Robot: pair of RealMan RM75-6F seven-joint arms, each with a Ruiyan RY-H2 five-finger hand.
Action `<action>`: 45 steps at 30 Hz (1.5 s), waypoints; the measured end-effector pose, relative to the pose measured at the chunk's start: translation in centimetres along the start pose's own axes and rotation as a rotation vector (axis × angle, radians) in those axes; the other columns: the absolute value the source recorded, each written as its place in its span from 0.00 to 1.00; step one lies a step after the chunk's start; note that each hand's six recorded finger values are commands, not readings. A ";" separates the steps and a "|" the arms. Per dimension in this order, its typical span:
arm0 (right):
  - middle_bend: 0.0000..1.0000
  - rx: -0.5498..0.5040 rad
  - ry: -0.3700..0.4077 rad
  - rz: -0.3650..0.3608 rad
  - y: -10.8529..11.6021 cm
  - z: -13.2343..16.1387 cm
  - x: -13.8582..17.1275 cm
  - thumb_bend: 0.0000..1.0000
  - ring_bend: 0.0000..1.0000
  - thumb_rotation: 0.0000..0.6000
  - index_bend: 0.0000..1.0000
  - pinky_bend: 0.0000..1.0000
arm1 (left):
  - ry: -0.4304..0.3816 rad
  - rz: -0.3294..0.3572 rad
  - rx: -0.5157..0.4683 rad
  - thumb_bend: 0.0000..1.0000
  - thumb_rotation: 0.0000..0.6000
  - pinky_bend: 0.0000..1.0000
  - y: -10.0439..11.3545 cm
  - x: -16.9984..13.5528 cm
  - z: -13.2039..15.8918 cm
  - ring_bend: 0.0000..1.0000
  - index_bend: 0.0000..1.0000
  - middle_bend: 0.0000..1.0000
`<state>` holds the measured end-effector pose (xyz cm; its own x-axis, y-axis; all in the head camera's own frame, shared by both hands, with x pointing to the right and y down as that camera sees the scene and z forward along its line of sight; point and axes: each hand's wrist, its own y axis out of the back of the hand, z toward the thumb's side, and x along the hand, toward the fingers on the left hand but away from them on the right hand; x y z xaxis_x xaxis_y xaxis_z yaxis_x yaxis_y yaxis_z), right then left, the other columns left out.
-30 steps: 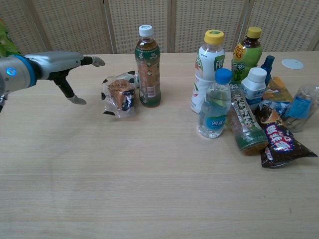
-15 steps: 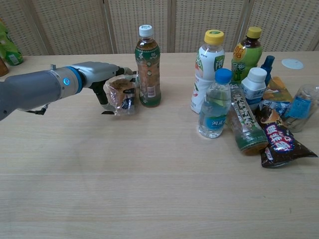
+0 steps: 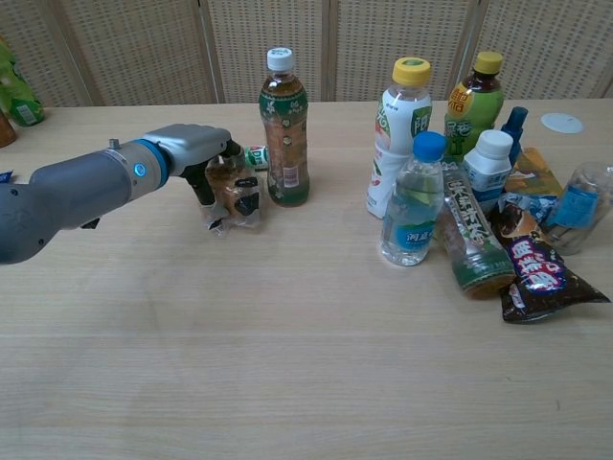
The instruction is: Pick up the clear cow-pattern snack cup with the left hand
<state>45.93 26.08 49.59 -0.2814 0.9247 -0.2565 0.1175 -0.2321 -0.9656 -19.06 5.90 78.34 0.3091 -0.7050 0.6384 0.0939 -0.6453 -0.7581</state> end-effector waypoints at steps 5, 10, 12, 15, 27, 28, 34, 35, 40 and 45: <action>0.00 -0.005 0.011 0.000 -0.1 0.3 -0.2 0.15 0.00 0.87 0.00 0.00 | 0.013 0.052 -0.044 0.24 1.00 0.48 0.8 -0.6 -1.3 0.65 0.62 0.63; 0.00 -0.010 0.026 0.005 -0.4 0.5 -0.5 0.15 0.00 0.88 0.00 0.00 | 0.005 0.122 -0.088 0.24 1.00 0.48 2.5 -2.1 -2.9 0.65 0.61 0.62; 0.00 -0.013 0.031 0.010 -0.6 0.6 -0.6 0.15 0.00 0.87 0.00 0.00 | 0.000 0.153 -0.108 0.24 1.00 0.48 3.4 -3.1 -3.7 0.65 0.61 0.62; 0.00 -0.021 0.044 0.017 -1.0 1.0 -0.8 0.15 0.00 0.87 0.00 0.00 | -0.008 0.197 -0.143 0.24 1.00 0.48 4.9 -4.9 -4.9 0.65 0.61 0.62; 0.00 -0.056 0.083 0.034 -2.0 1.9 -1.0 0.15 0.00 0.87 0.00 0.00 | -0.011 0.393 -0.283 0.24 1.00 0.47 13.1 -15.3 -9.7 0.64 0.60 0.61; 0.00 -0.058 0.087 0.035 -2.1 1.9 -1.0 0.15 0.00 0.87 0.00 0.00 | -0.009 0.409 -0.288 0.24 1.00 0.47 13.8 -16.1 -10.0 0.64 0.60 0.61; 0.00 -0.071 0.106 0.046 -2.7 2.4 -1.2 0.15 0.00 0.87 0.00 0.00 | 0.011 0.498 -0.315 0.24 1.00 0.46 17.1 -20.8 -11.4 0.63 0.60 0.61; 0.00 -0.073 0.109 0.047 -2.7 2.5 -1.2 0.15 0.00 0.87 0.00 0.00 | 0.012 0.511 -0.318 0.24 1.00 0.46 17.4 -21.4 -11.6 0.63 0.60 0.61; 0.00 -0.074 0.112 0.044 -2.7 2.8 -1.3 0.15 0.00 0.87 0.00 0.00 | -0.002 0.542 -0.321 0.24 1.00 0.46 18.7 -22.3 -11.6 0.63 0.60 0.61; 0.00 -0.070 0.106 0.043 -2.7 2.7 -1.4 0.15 0.00 0.87 0.00 0.00 | -0.021 0.546 -0.323 0.24 1.00 0.46 19.1 -21.7 -11.1 0.63 0.60 0.61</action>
<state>43.48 24.59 52.42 -0.1734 0.9418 -0.2879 0.1940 -0.2539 -0.9476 -34.43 5.61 51.48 0.2503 -0.9538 0.1660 -0.3720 -0.2530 -0.8931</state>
